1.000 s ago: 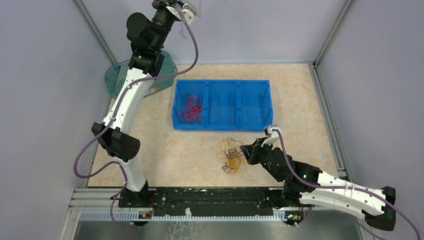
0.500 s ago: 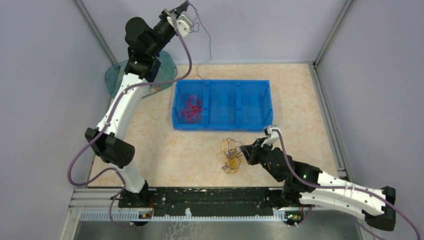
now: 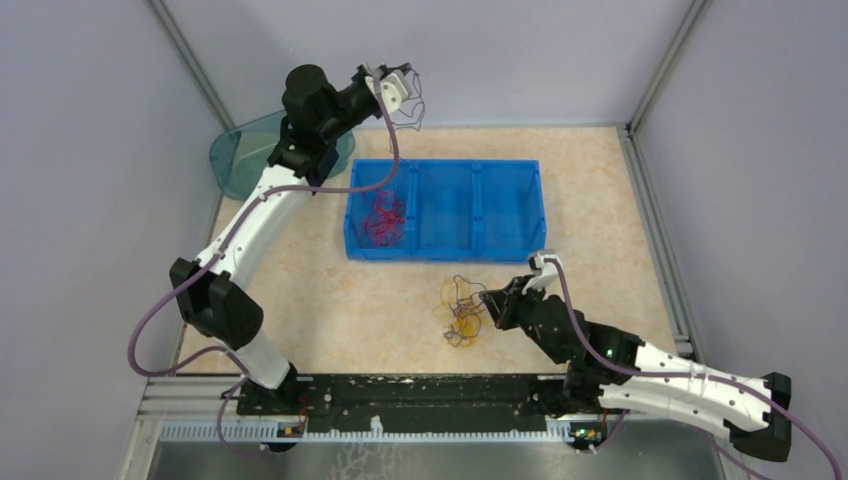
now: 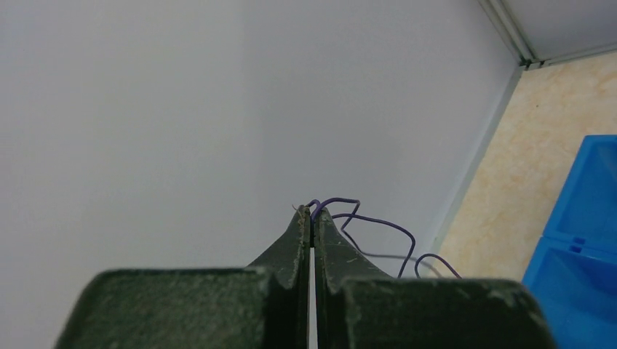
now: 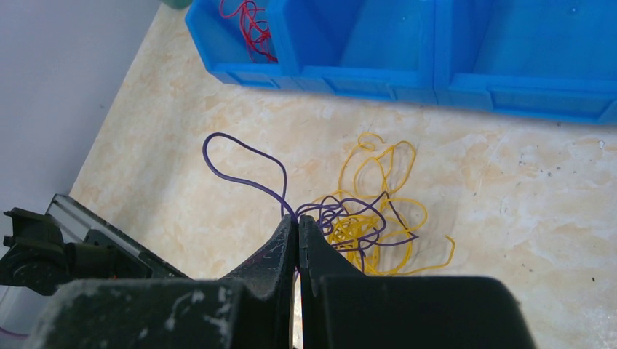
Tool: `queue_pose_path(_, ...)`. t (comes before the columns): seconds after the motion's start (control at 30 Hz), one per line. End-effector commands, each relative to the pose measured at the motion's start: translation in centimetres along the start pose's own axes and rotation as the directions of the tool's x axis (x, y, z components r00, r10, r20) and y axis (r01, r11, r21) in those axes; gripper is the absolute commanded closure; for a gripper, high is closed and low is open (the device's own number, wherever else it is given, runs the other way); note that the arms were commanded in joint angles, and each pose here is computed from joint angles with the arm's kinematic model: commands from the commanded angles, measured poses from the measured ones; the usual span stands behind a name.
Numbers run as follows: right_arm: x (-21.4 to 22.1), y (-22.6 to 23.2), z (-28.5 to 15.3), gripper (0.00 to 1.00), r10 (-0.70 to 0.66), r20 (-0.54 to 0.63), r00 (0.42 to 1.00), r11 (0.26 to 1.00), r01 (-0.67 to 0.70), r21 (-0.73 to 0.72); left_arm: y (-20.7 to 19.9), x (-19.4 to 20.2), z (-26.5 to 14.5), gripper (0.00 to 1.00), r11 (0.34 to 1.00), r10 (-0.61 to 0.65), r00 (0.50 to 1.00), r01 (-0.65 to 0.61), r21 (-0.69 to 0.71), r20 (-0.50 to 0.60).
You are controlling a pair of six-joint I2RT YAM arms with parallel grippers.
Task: Untangle the cables
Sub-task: Place the cable in the bin.
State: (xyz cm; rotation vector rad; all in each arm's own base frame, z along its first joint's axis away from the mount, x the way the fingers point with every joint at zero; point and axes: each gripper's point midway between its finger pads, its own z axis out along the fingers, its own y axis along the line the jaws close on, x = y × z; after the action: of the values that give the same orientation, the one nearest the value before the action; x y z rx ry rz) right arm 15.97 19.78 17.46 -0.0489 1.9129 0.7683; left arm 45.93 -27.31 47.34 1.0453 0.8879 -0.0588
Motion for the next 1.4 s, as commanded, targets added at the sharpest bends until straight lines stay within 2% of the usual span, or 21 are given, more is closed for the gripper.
queue_pose_path(0.0, -2.2, 1.8, -0.6, 1.00, 0.047, 0.044, 0.998, 0.998, -0.045, -0.053, -0.7, -2.8, -0.3, 1.00, 1.000, -0.014, 0.998, 0.013, 0.023, 0.058)
queue_pose_path(0.47, -2.7, 1.7, -0.9, 1.00, 0.041, 0.052, 0.998, 0.998, -0.039, -0.049, -4.8, -2.5, 0.0, 1.00, 0.993, -0.062, 0.998, 0.059, 0.106, 0.028)
queue_pose_path(0.6, -2.8, 1.7, -0.9, 1.00, 0.041, 0.054, 0.998, 0.998, -0.038, -0.049, -8.3, -1.0, -0.8, 1.00, 0.981, -0.087, 0.996, 0.088, 0.171, -0.017)
queue_pose_path(0.83, -2.8, 1.6, -1.0, 1.00, 0.042, 0.053, 0.998, 0.998, -0.039, -0.045, -15.1, 1.1, -2.3, 1.00, 0.930, -0.209, 0.968, 0.240, 0.277, -0.137)
queue_pose_path(1.0, -2.9, 1.6, -0.9, 1.00, 0.043, 0.056, 0.997, 0.998, -0.041, -0.044, -18.4, 1.5, -2.4, 0.99, 0.890, -0.267, 0.945, 0.316, 0.328, -0.187)
queue_pose_path(1.37, -3.4, 1.9, -1.1, 1.00, 0.047, 0.065, 0.997, 0.998, -0.043, -0.052, -19.9, 4.3, -1.3, 0.95, 0.895, -0.222, 0.939, 0.303, 0.326, -0.264)
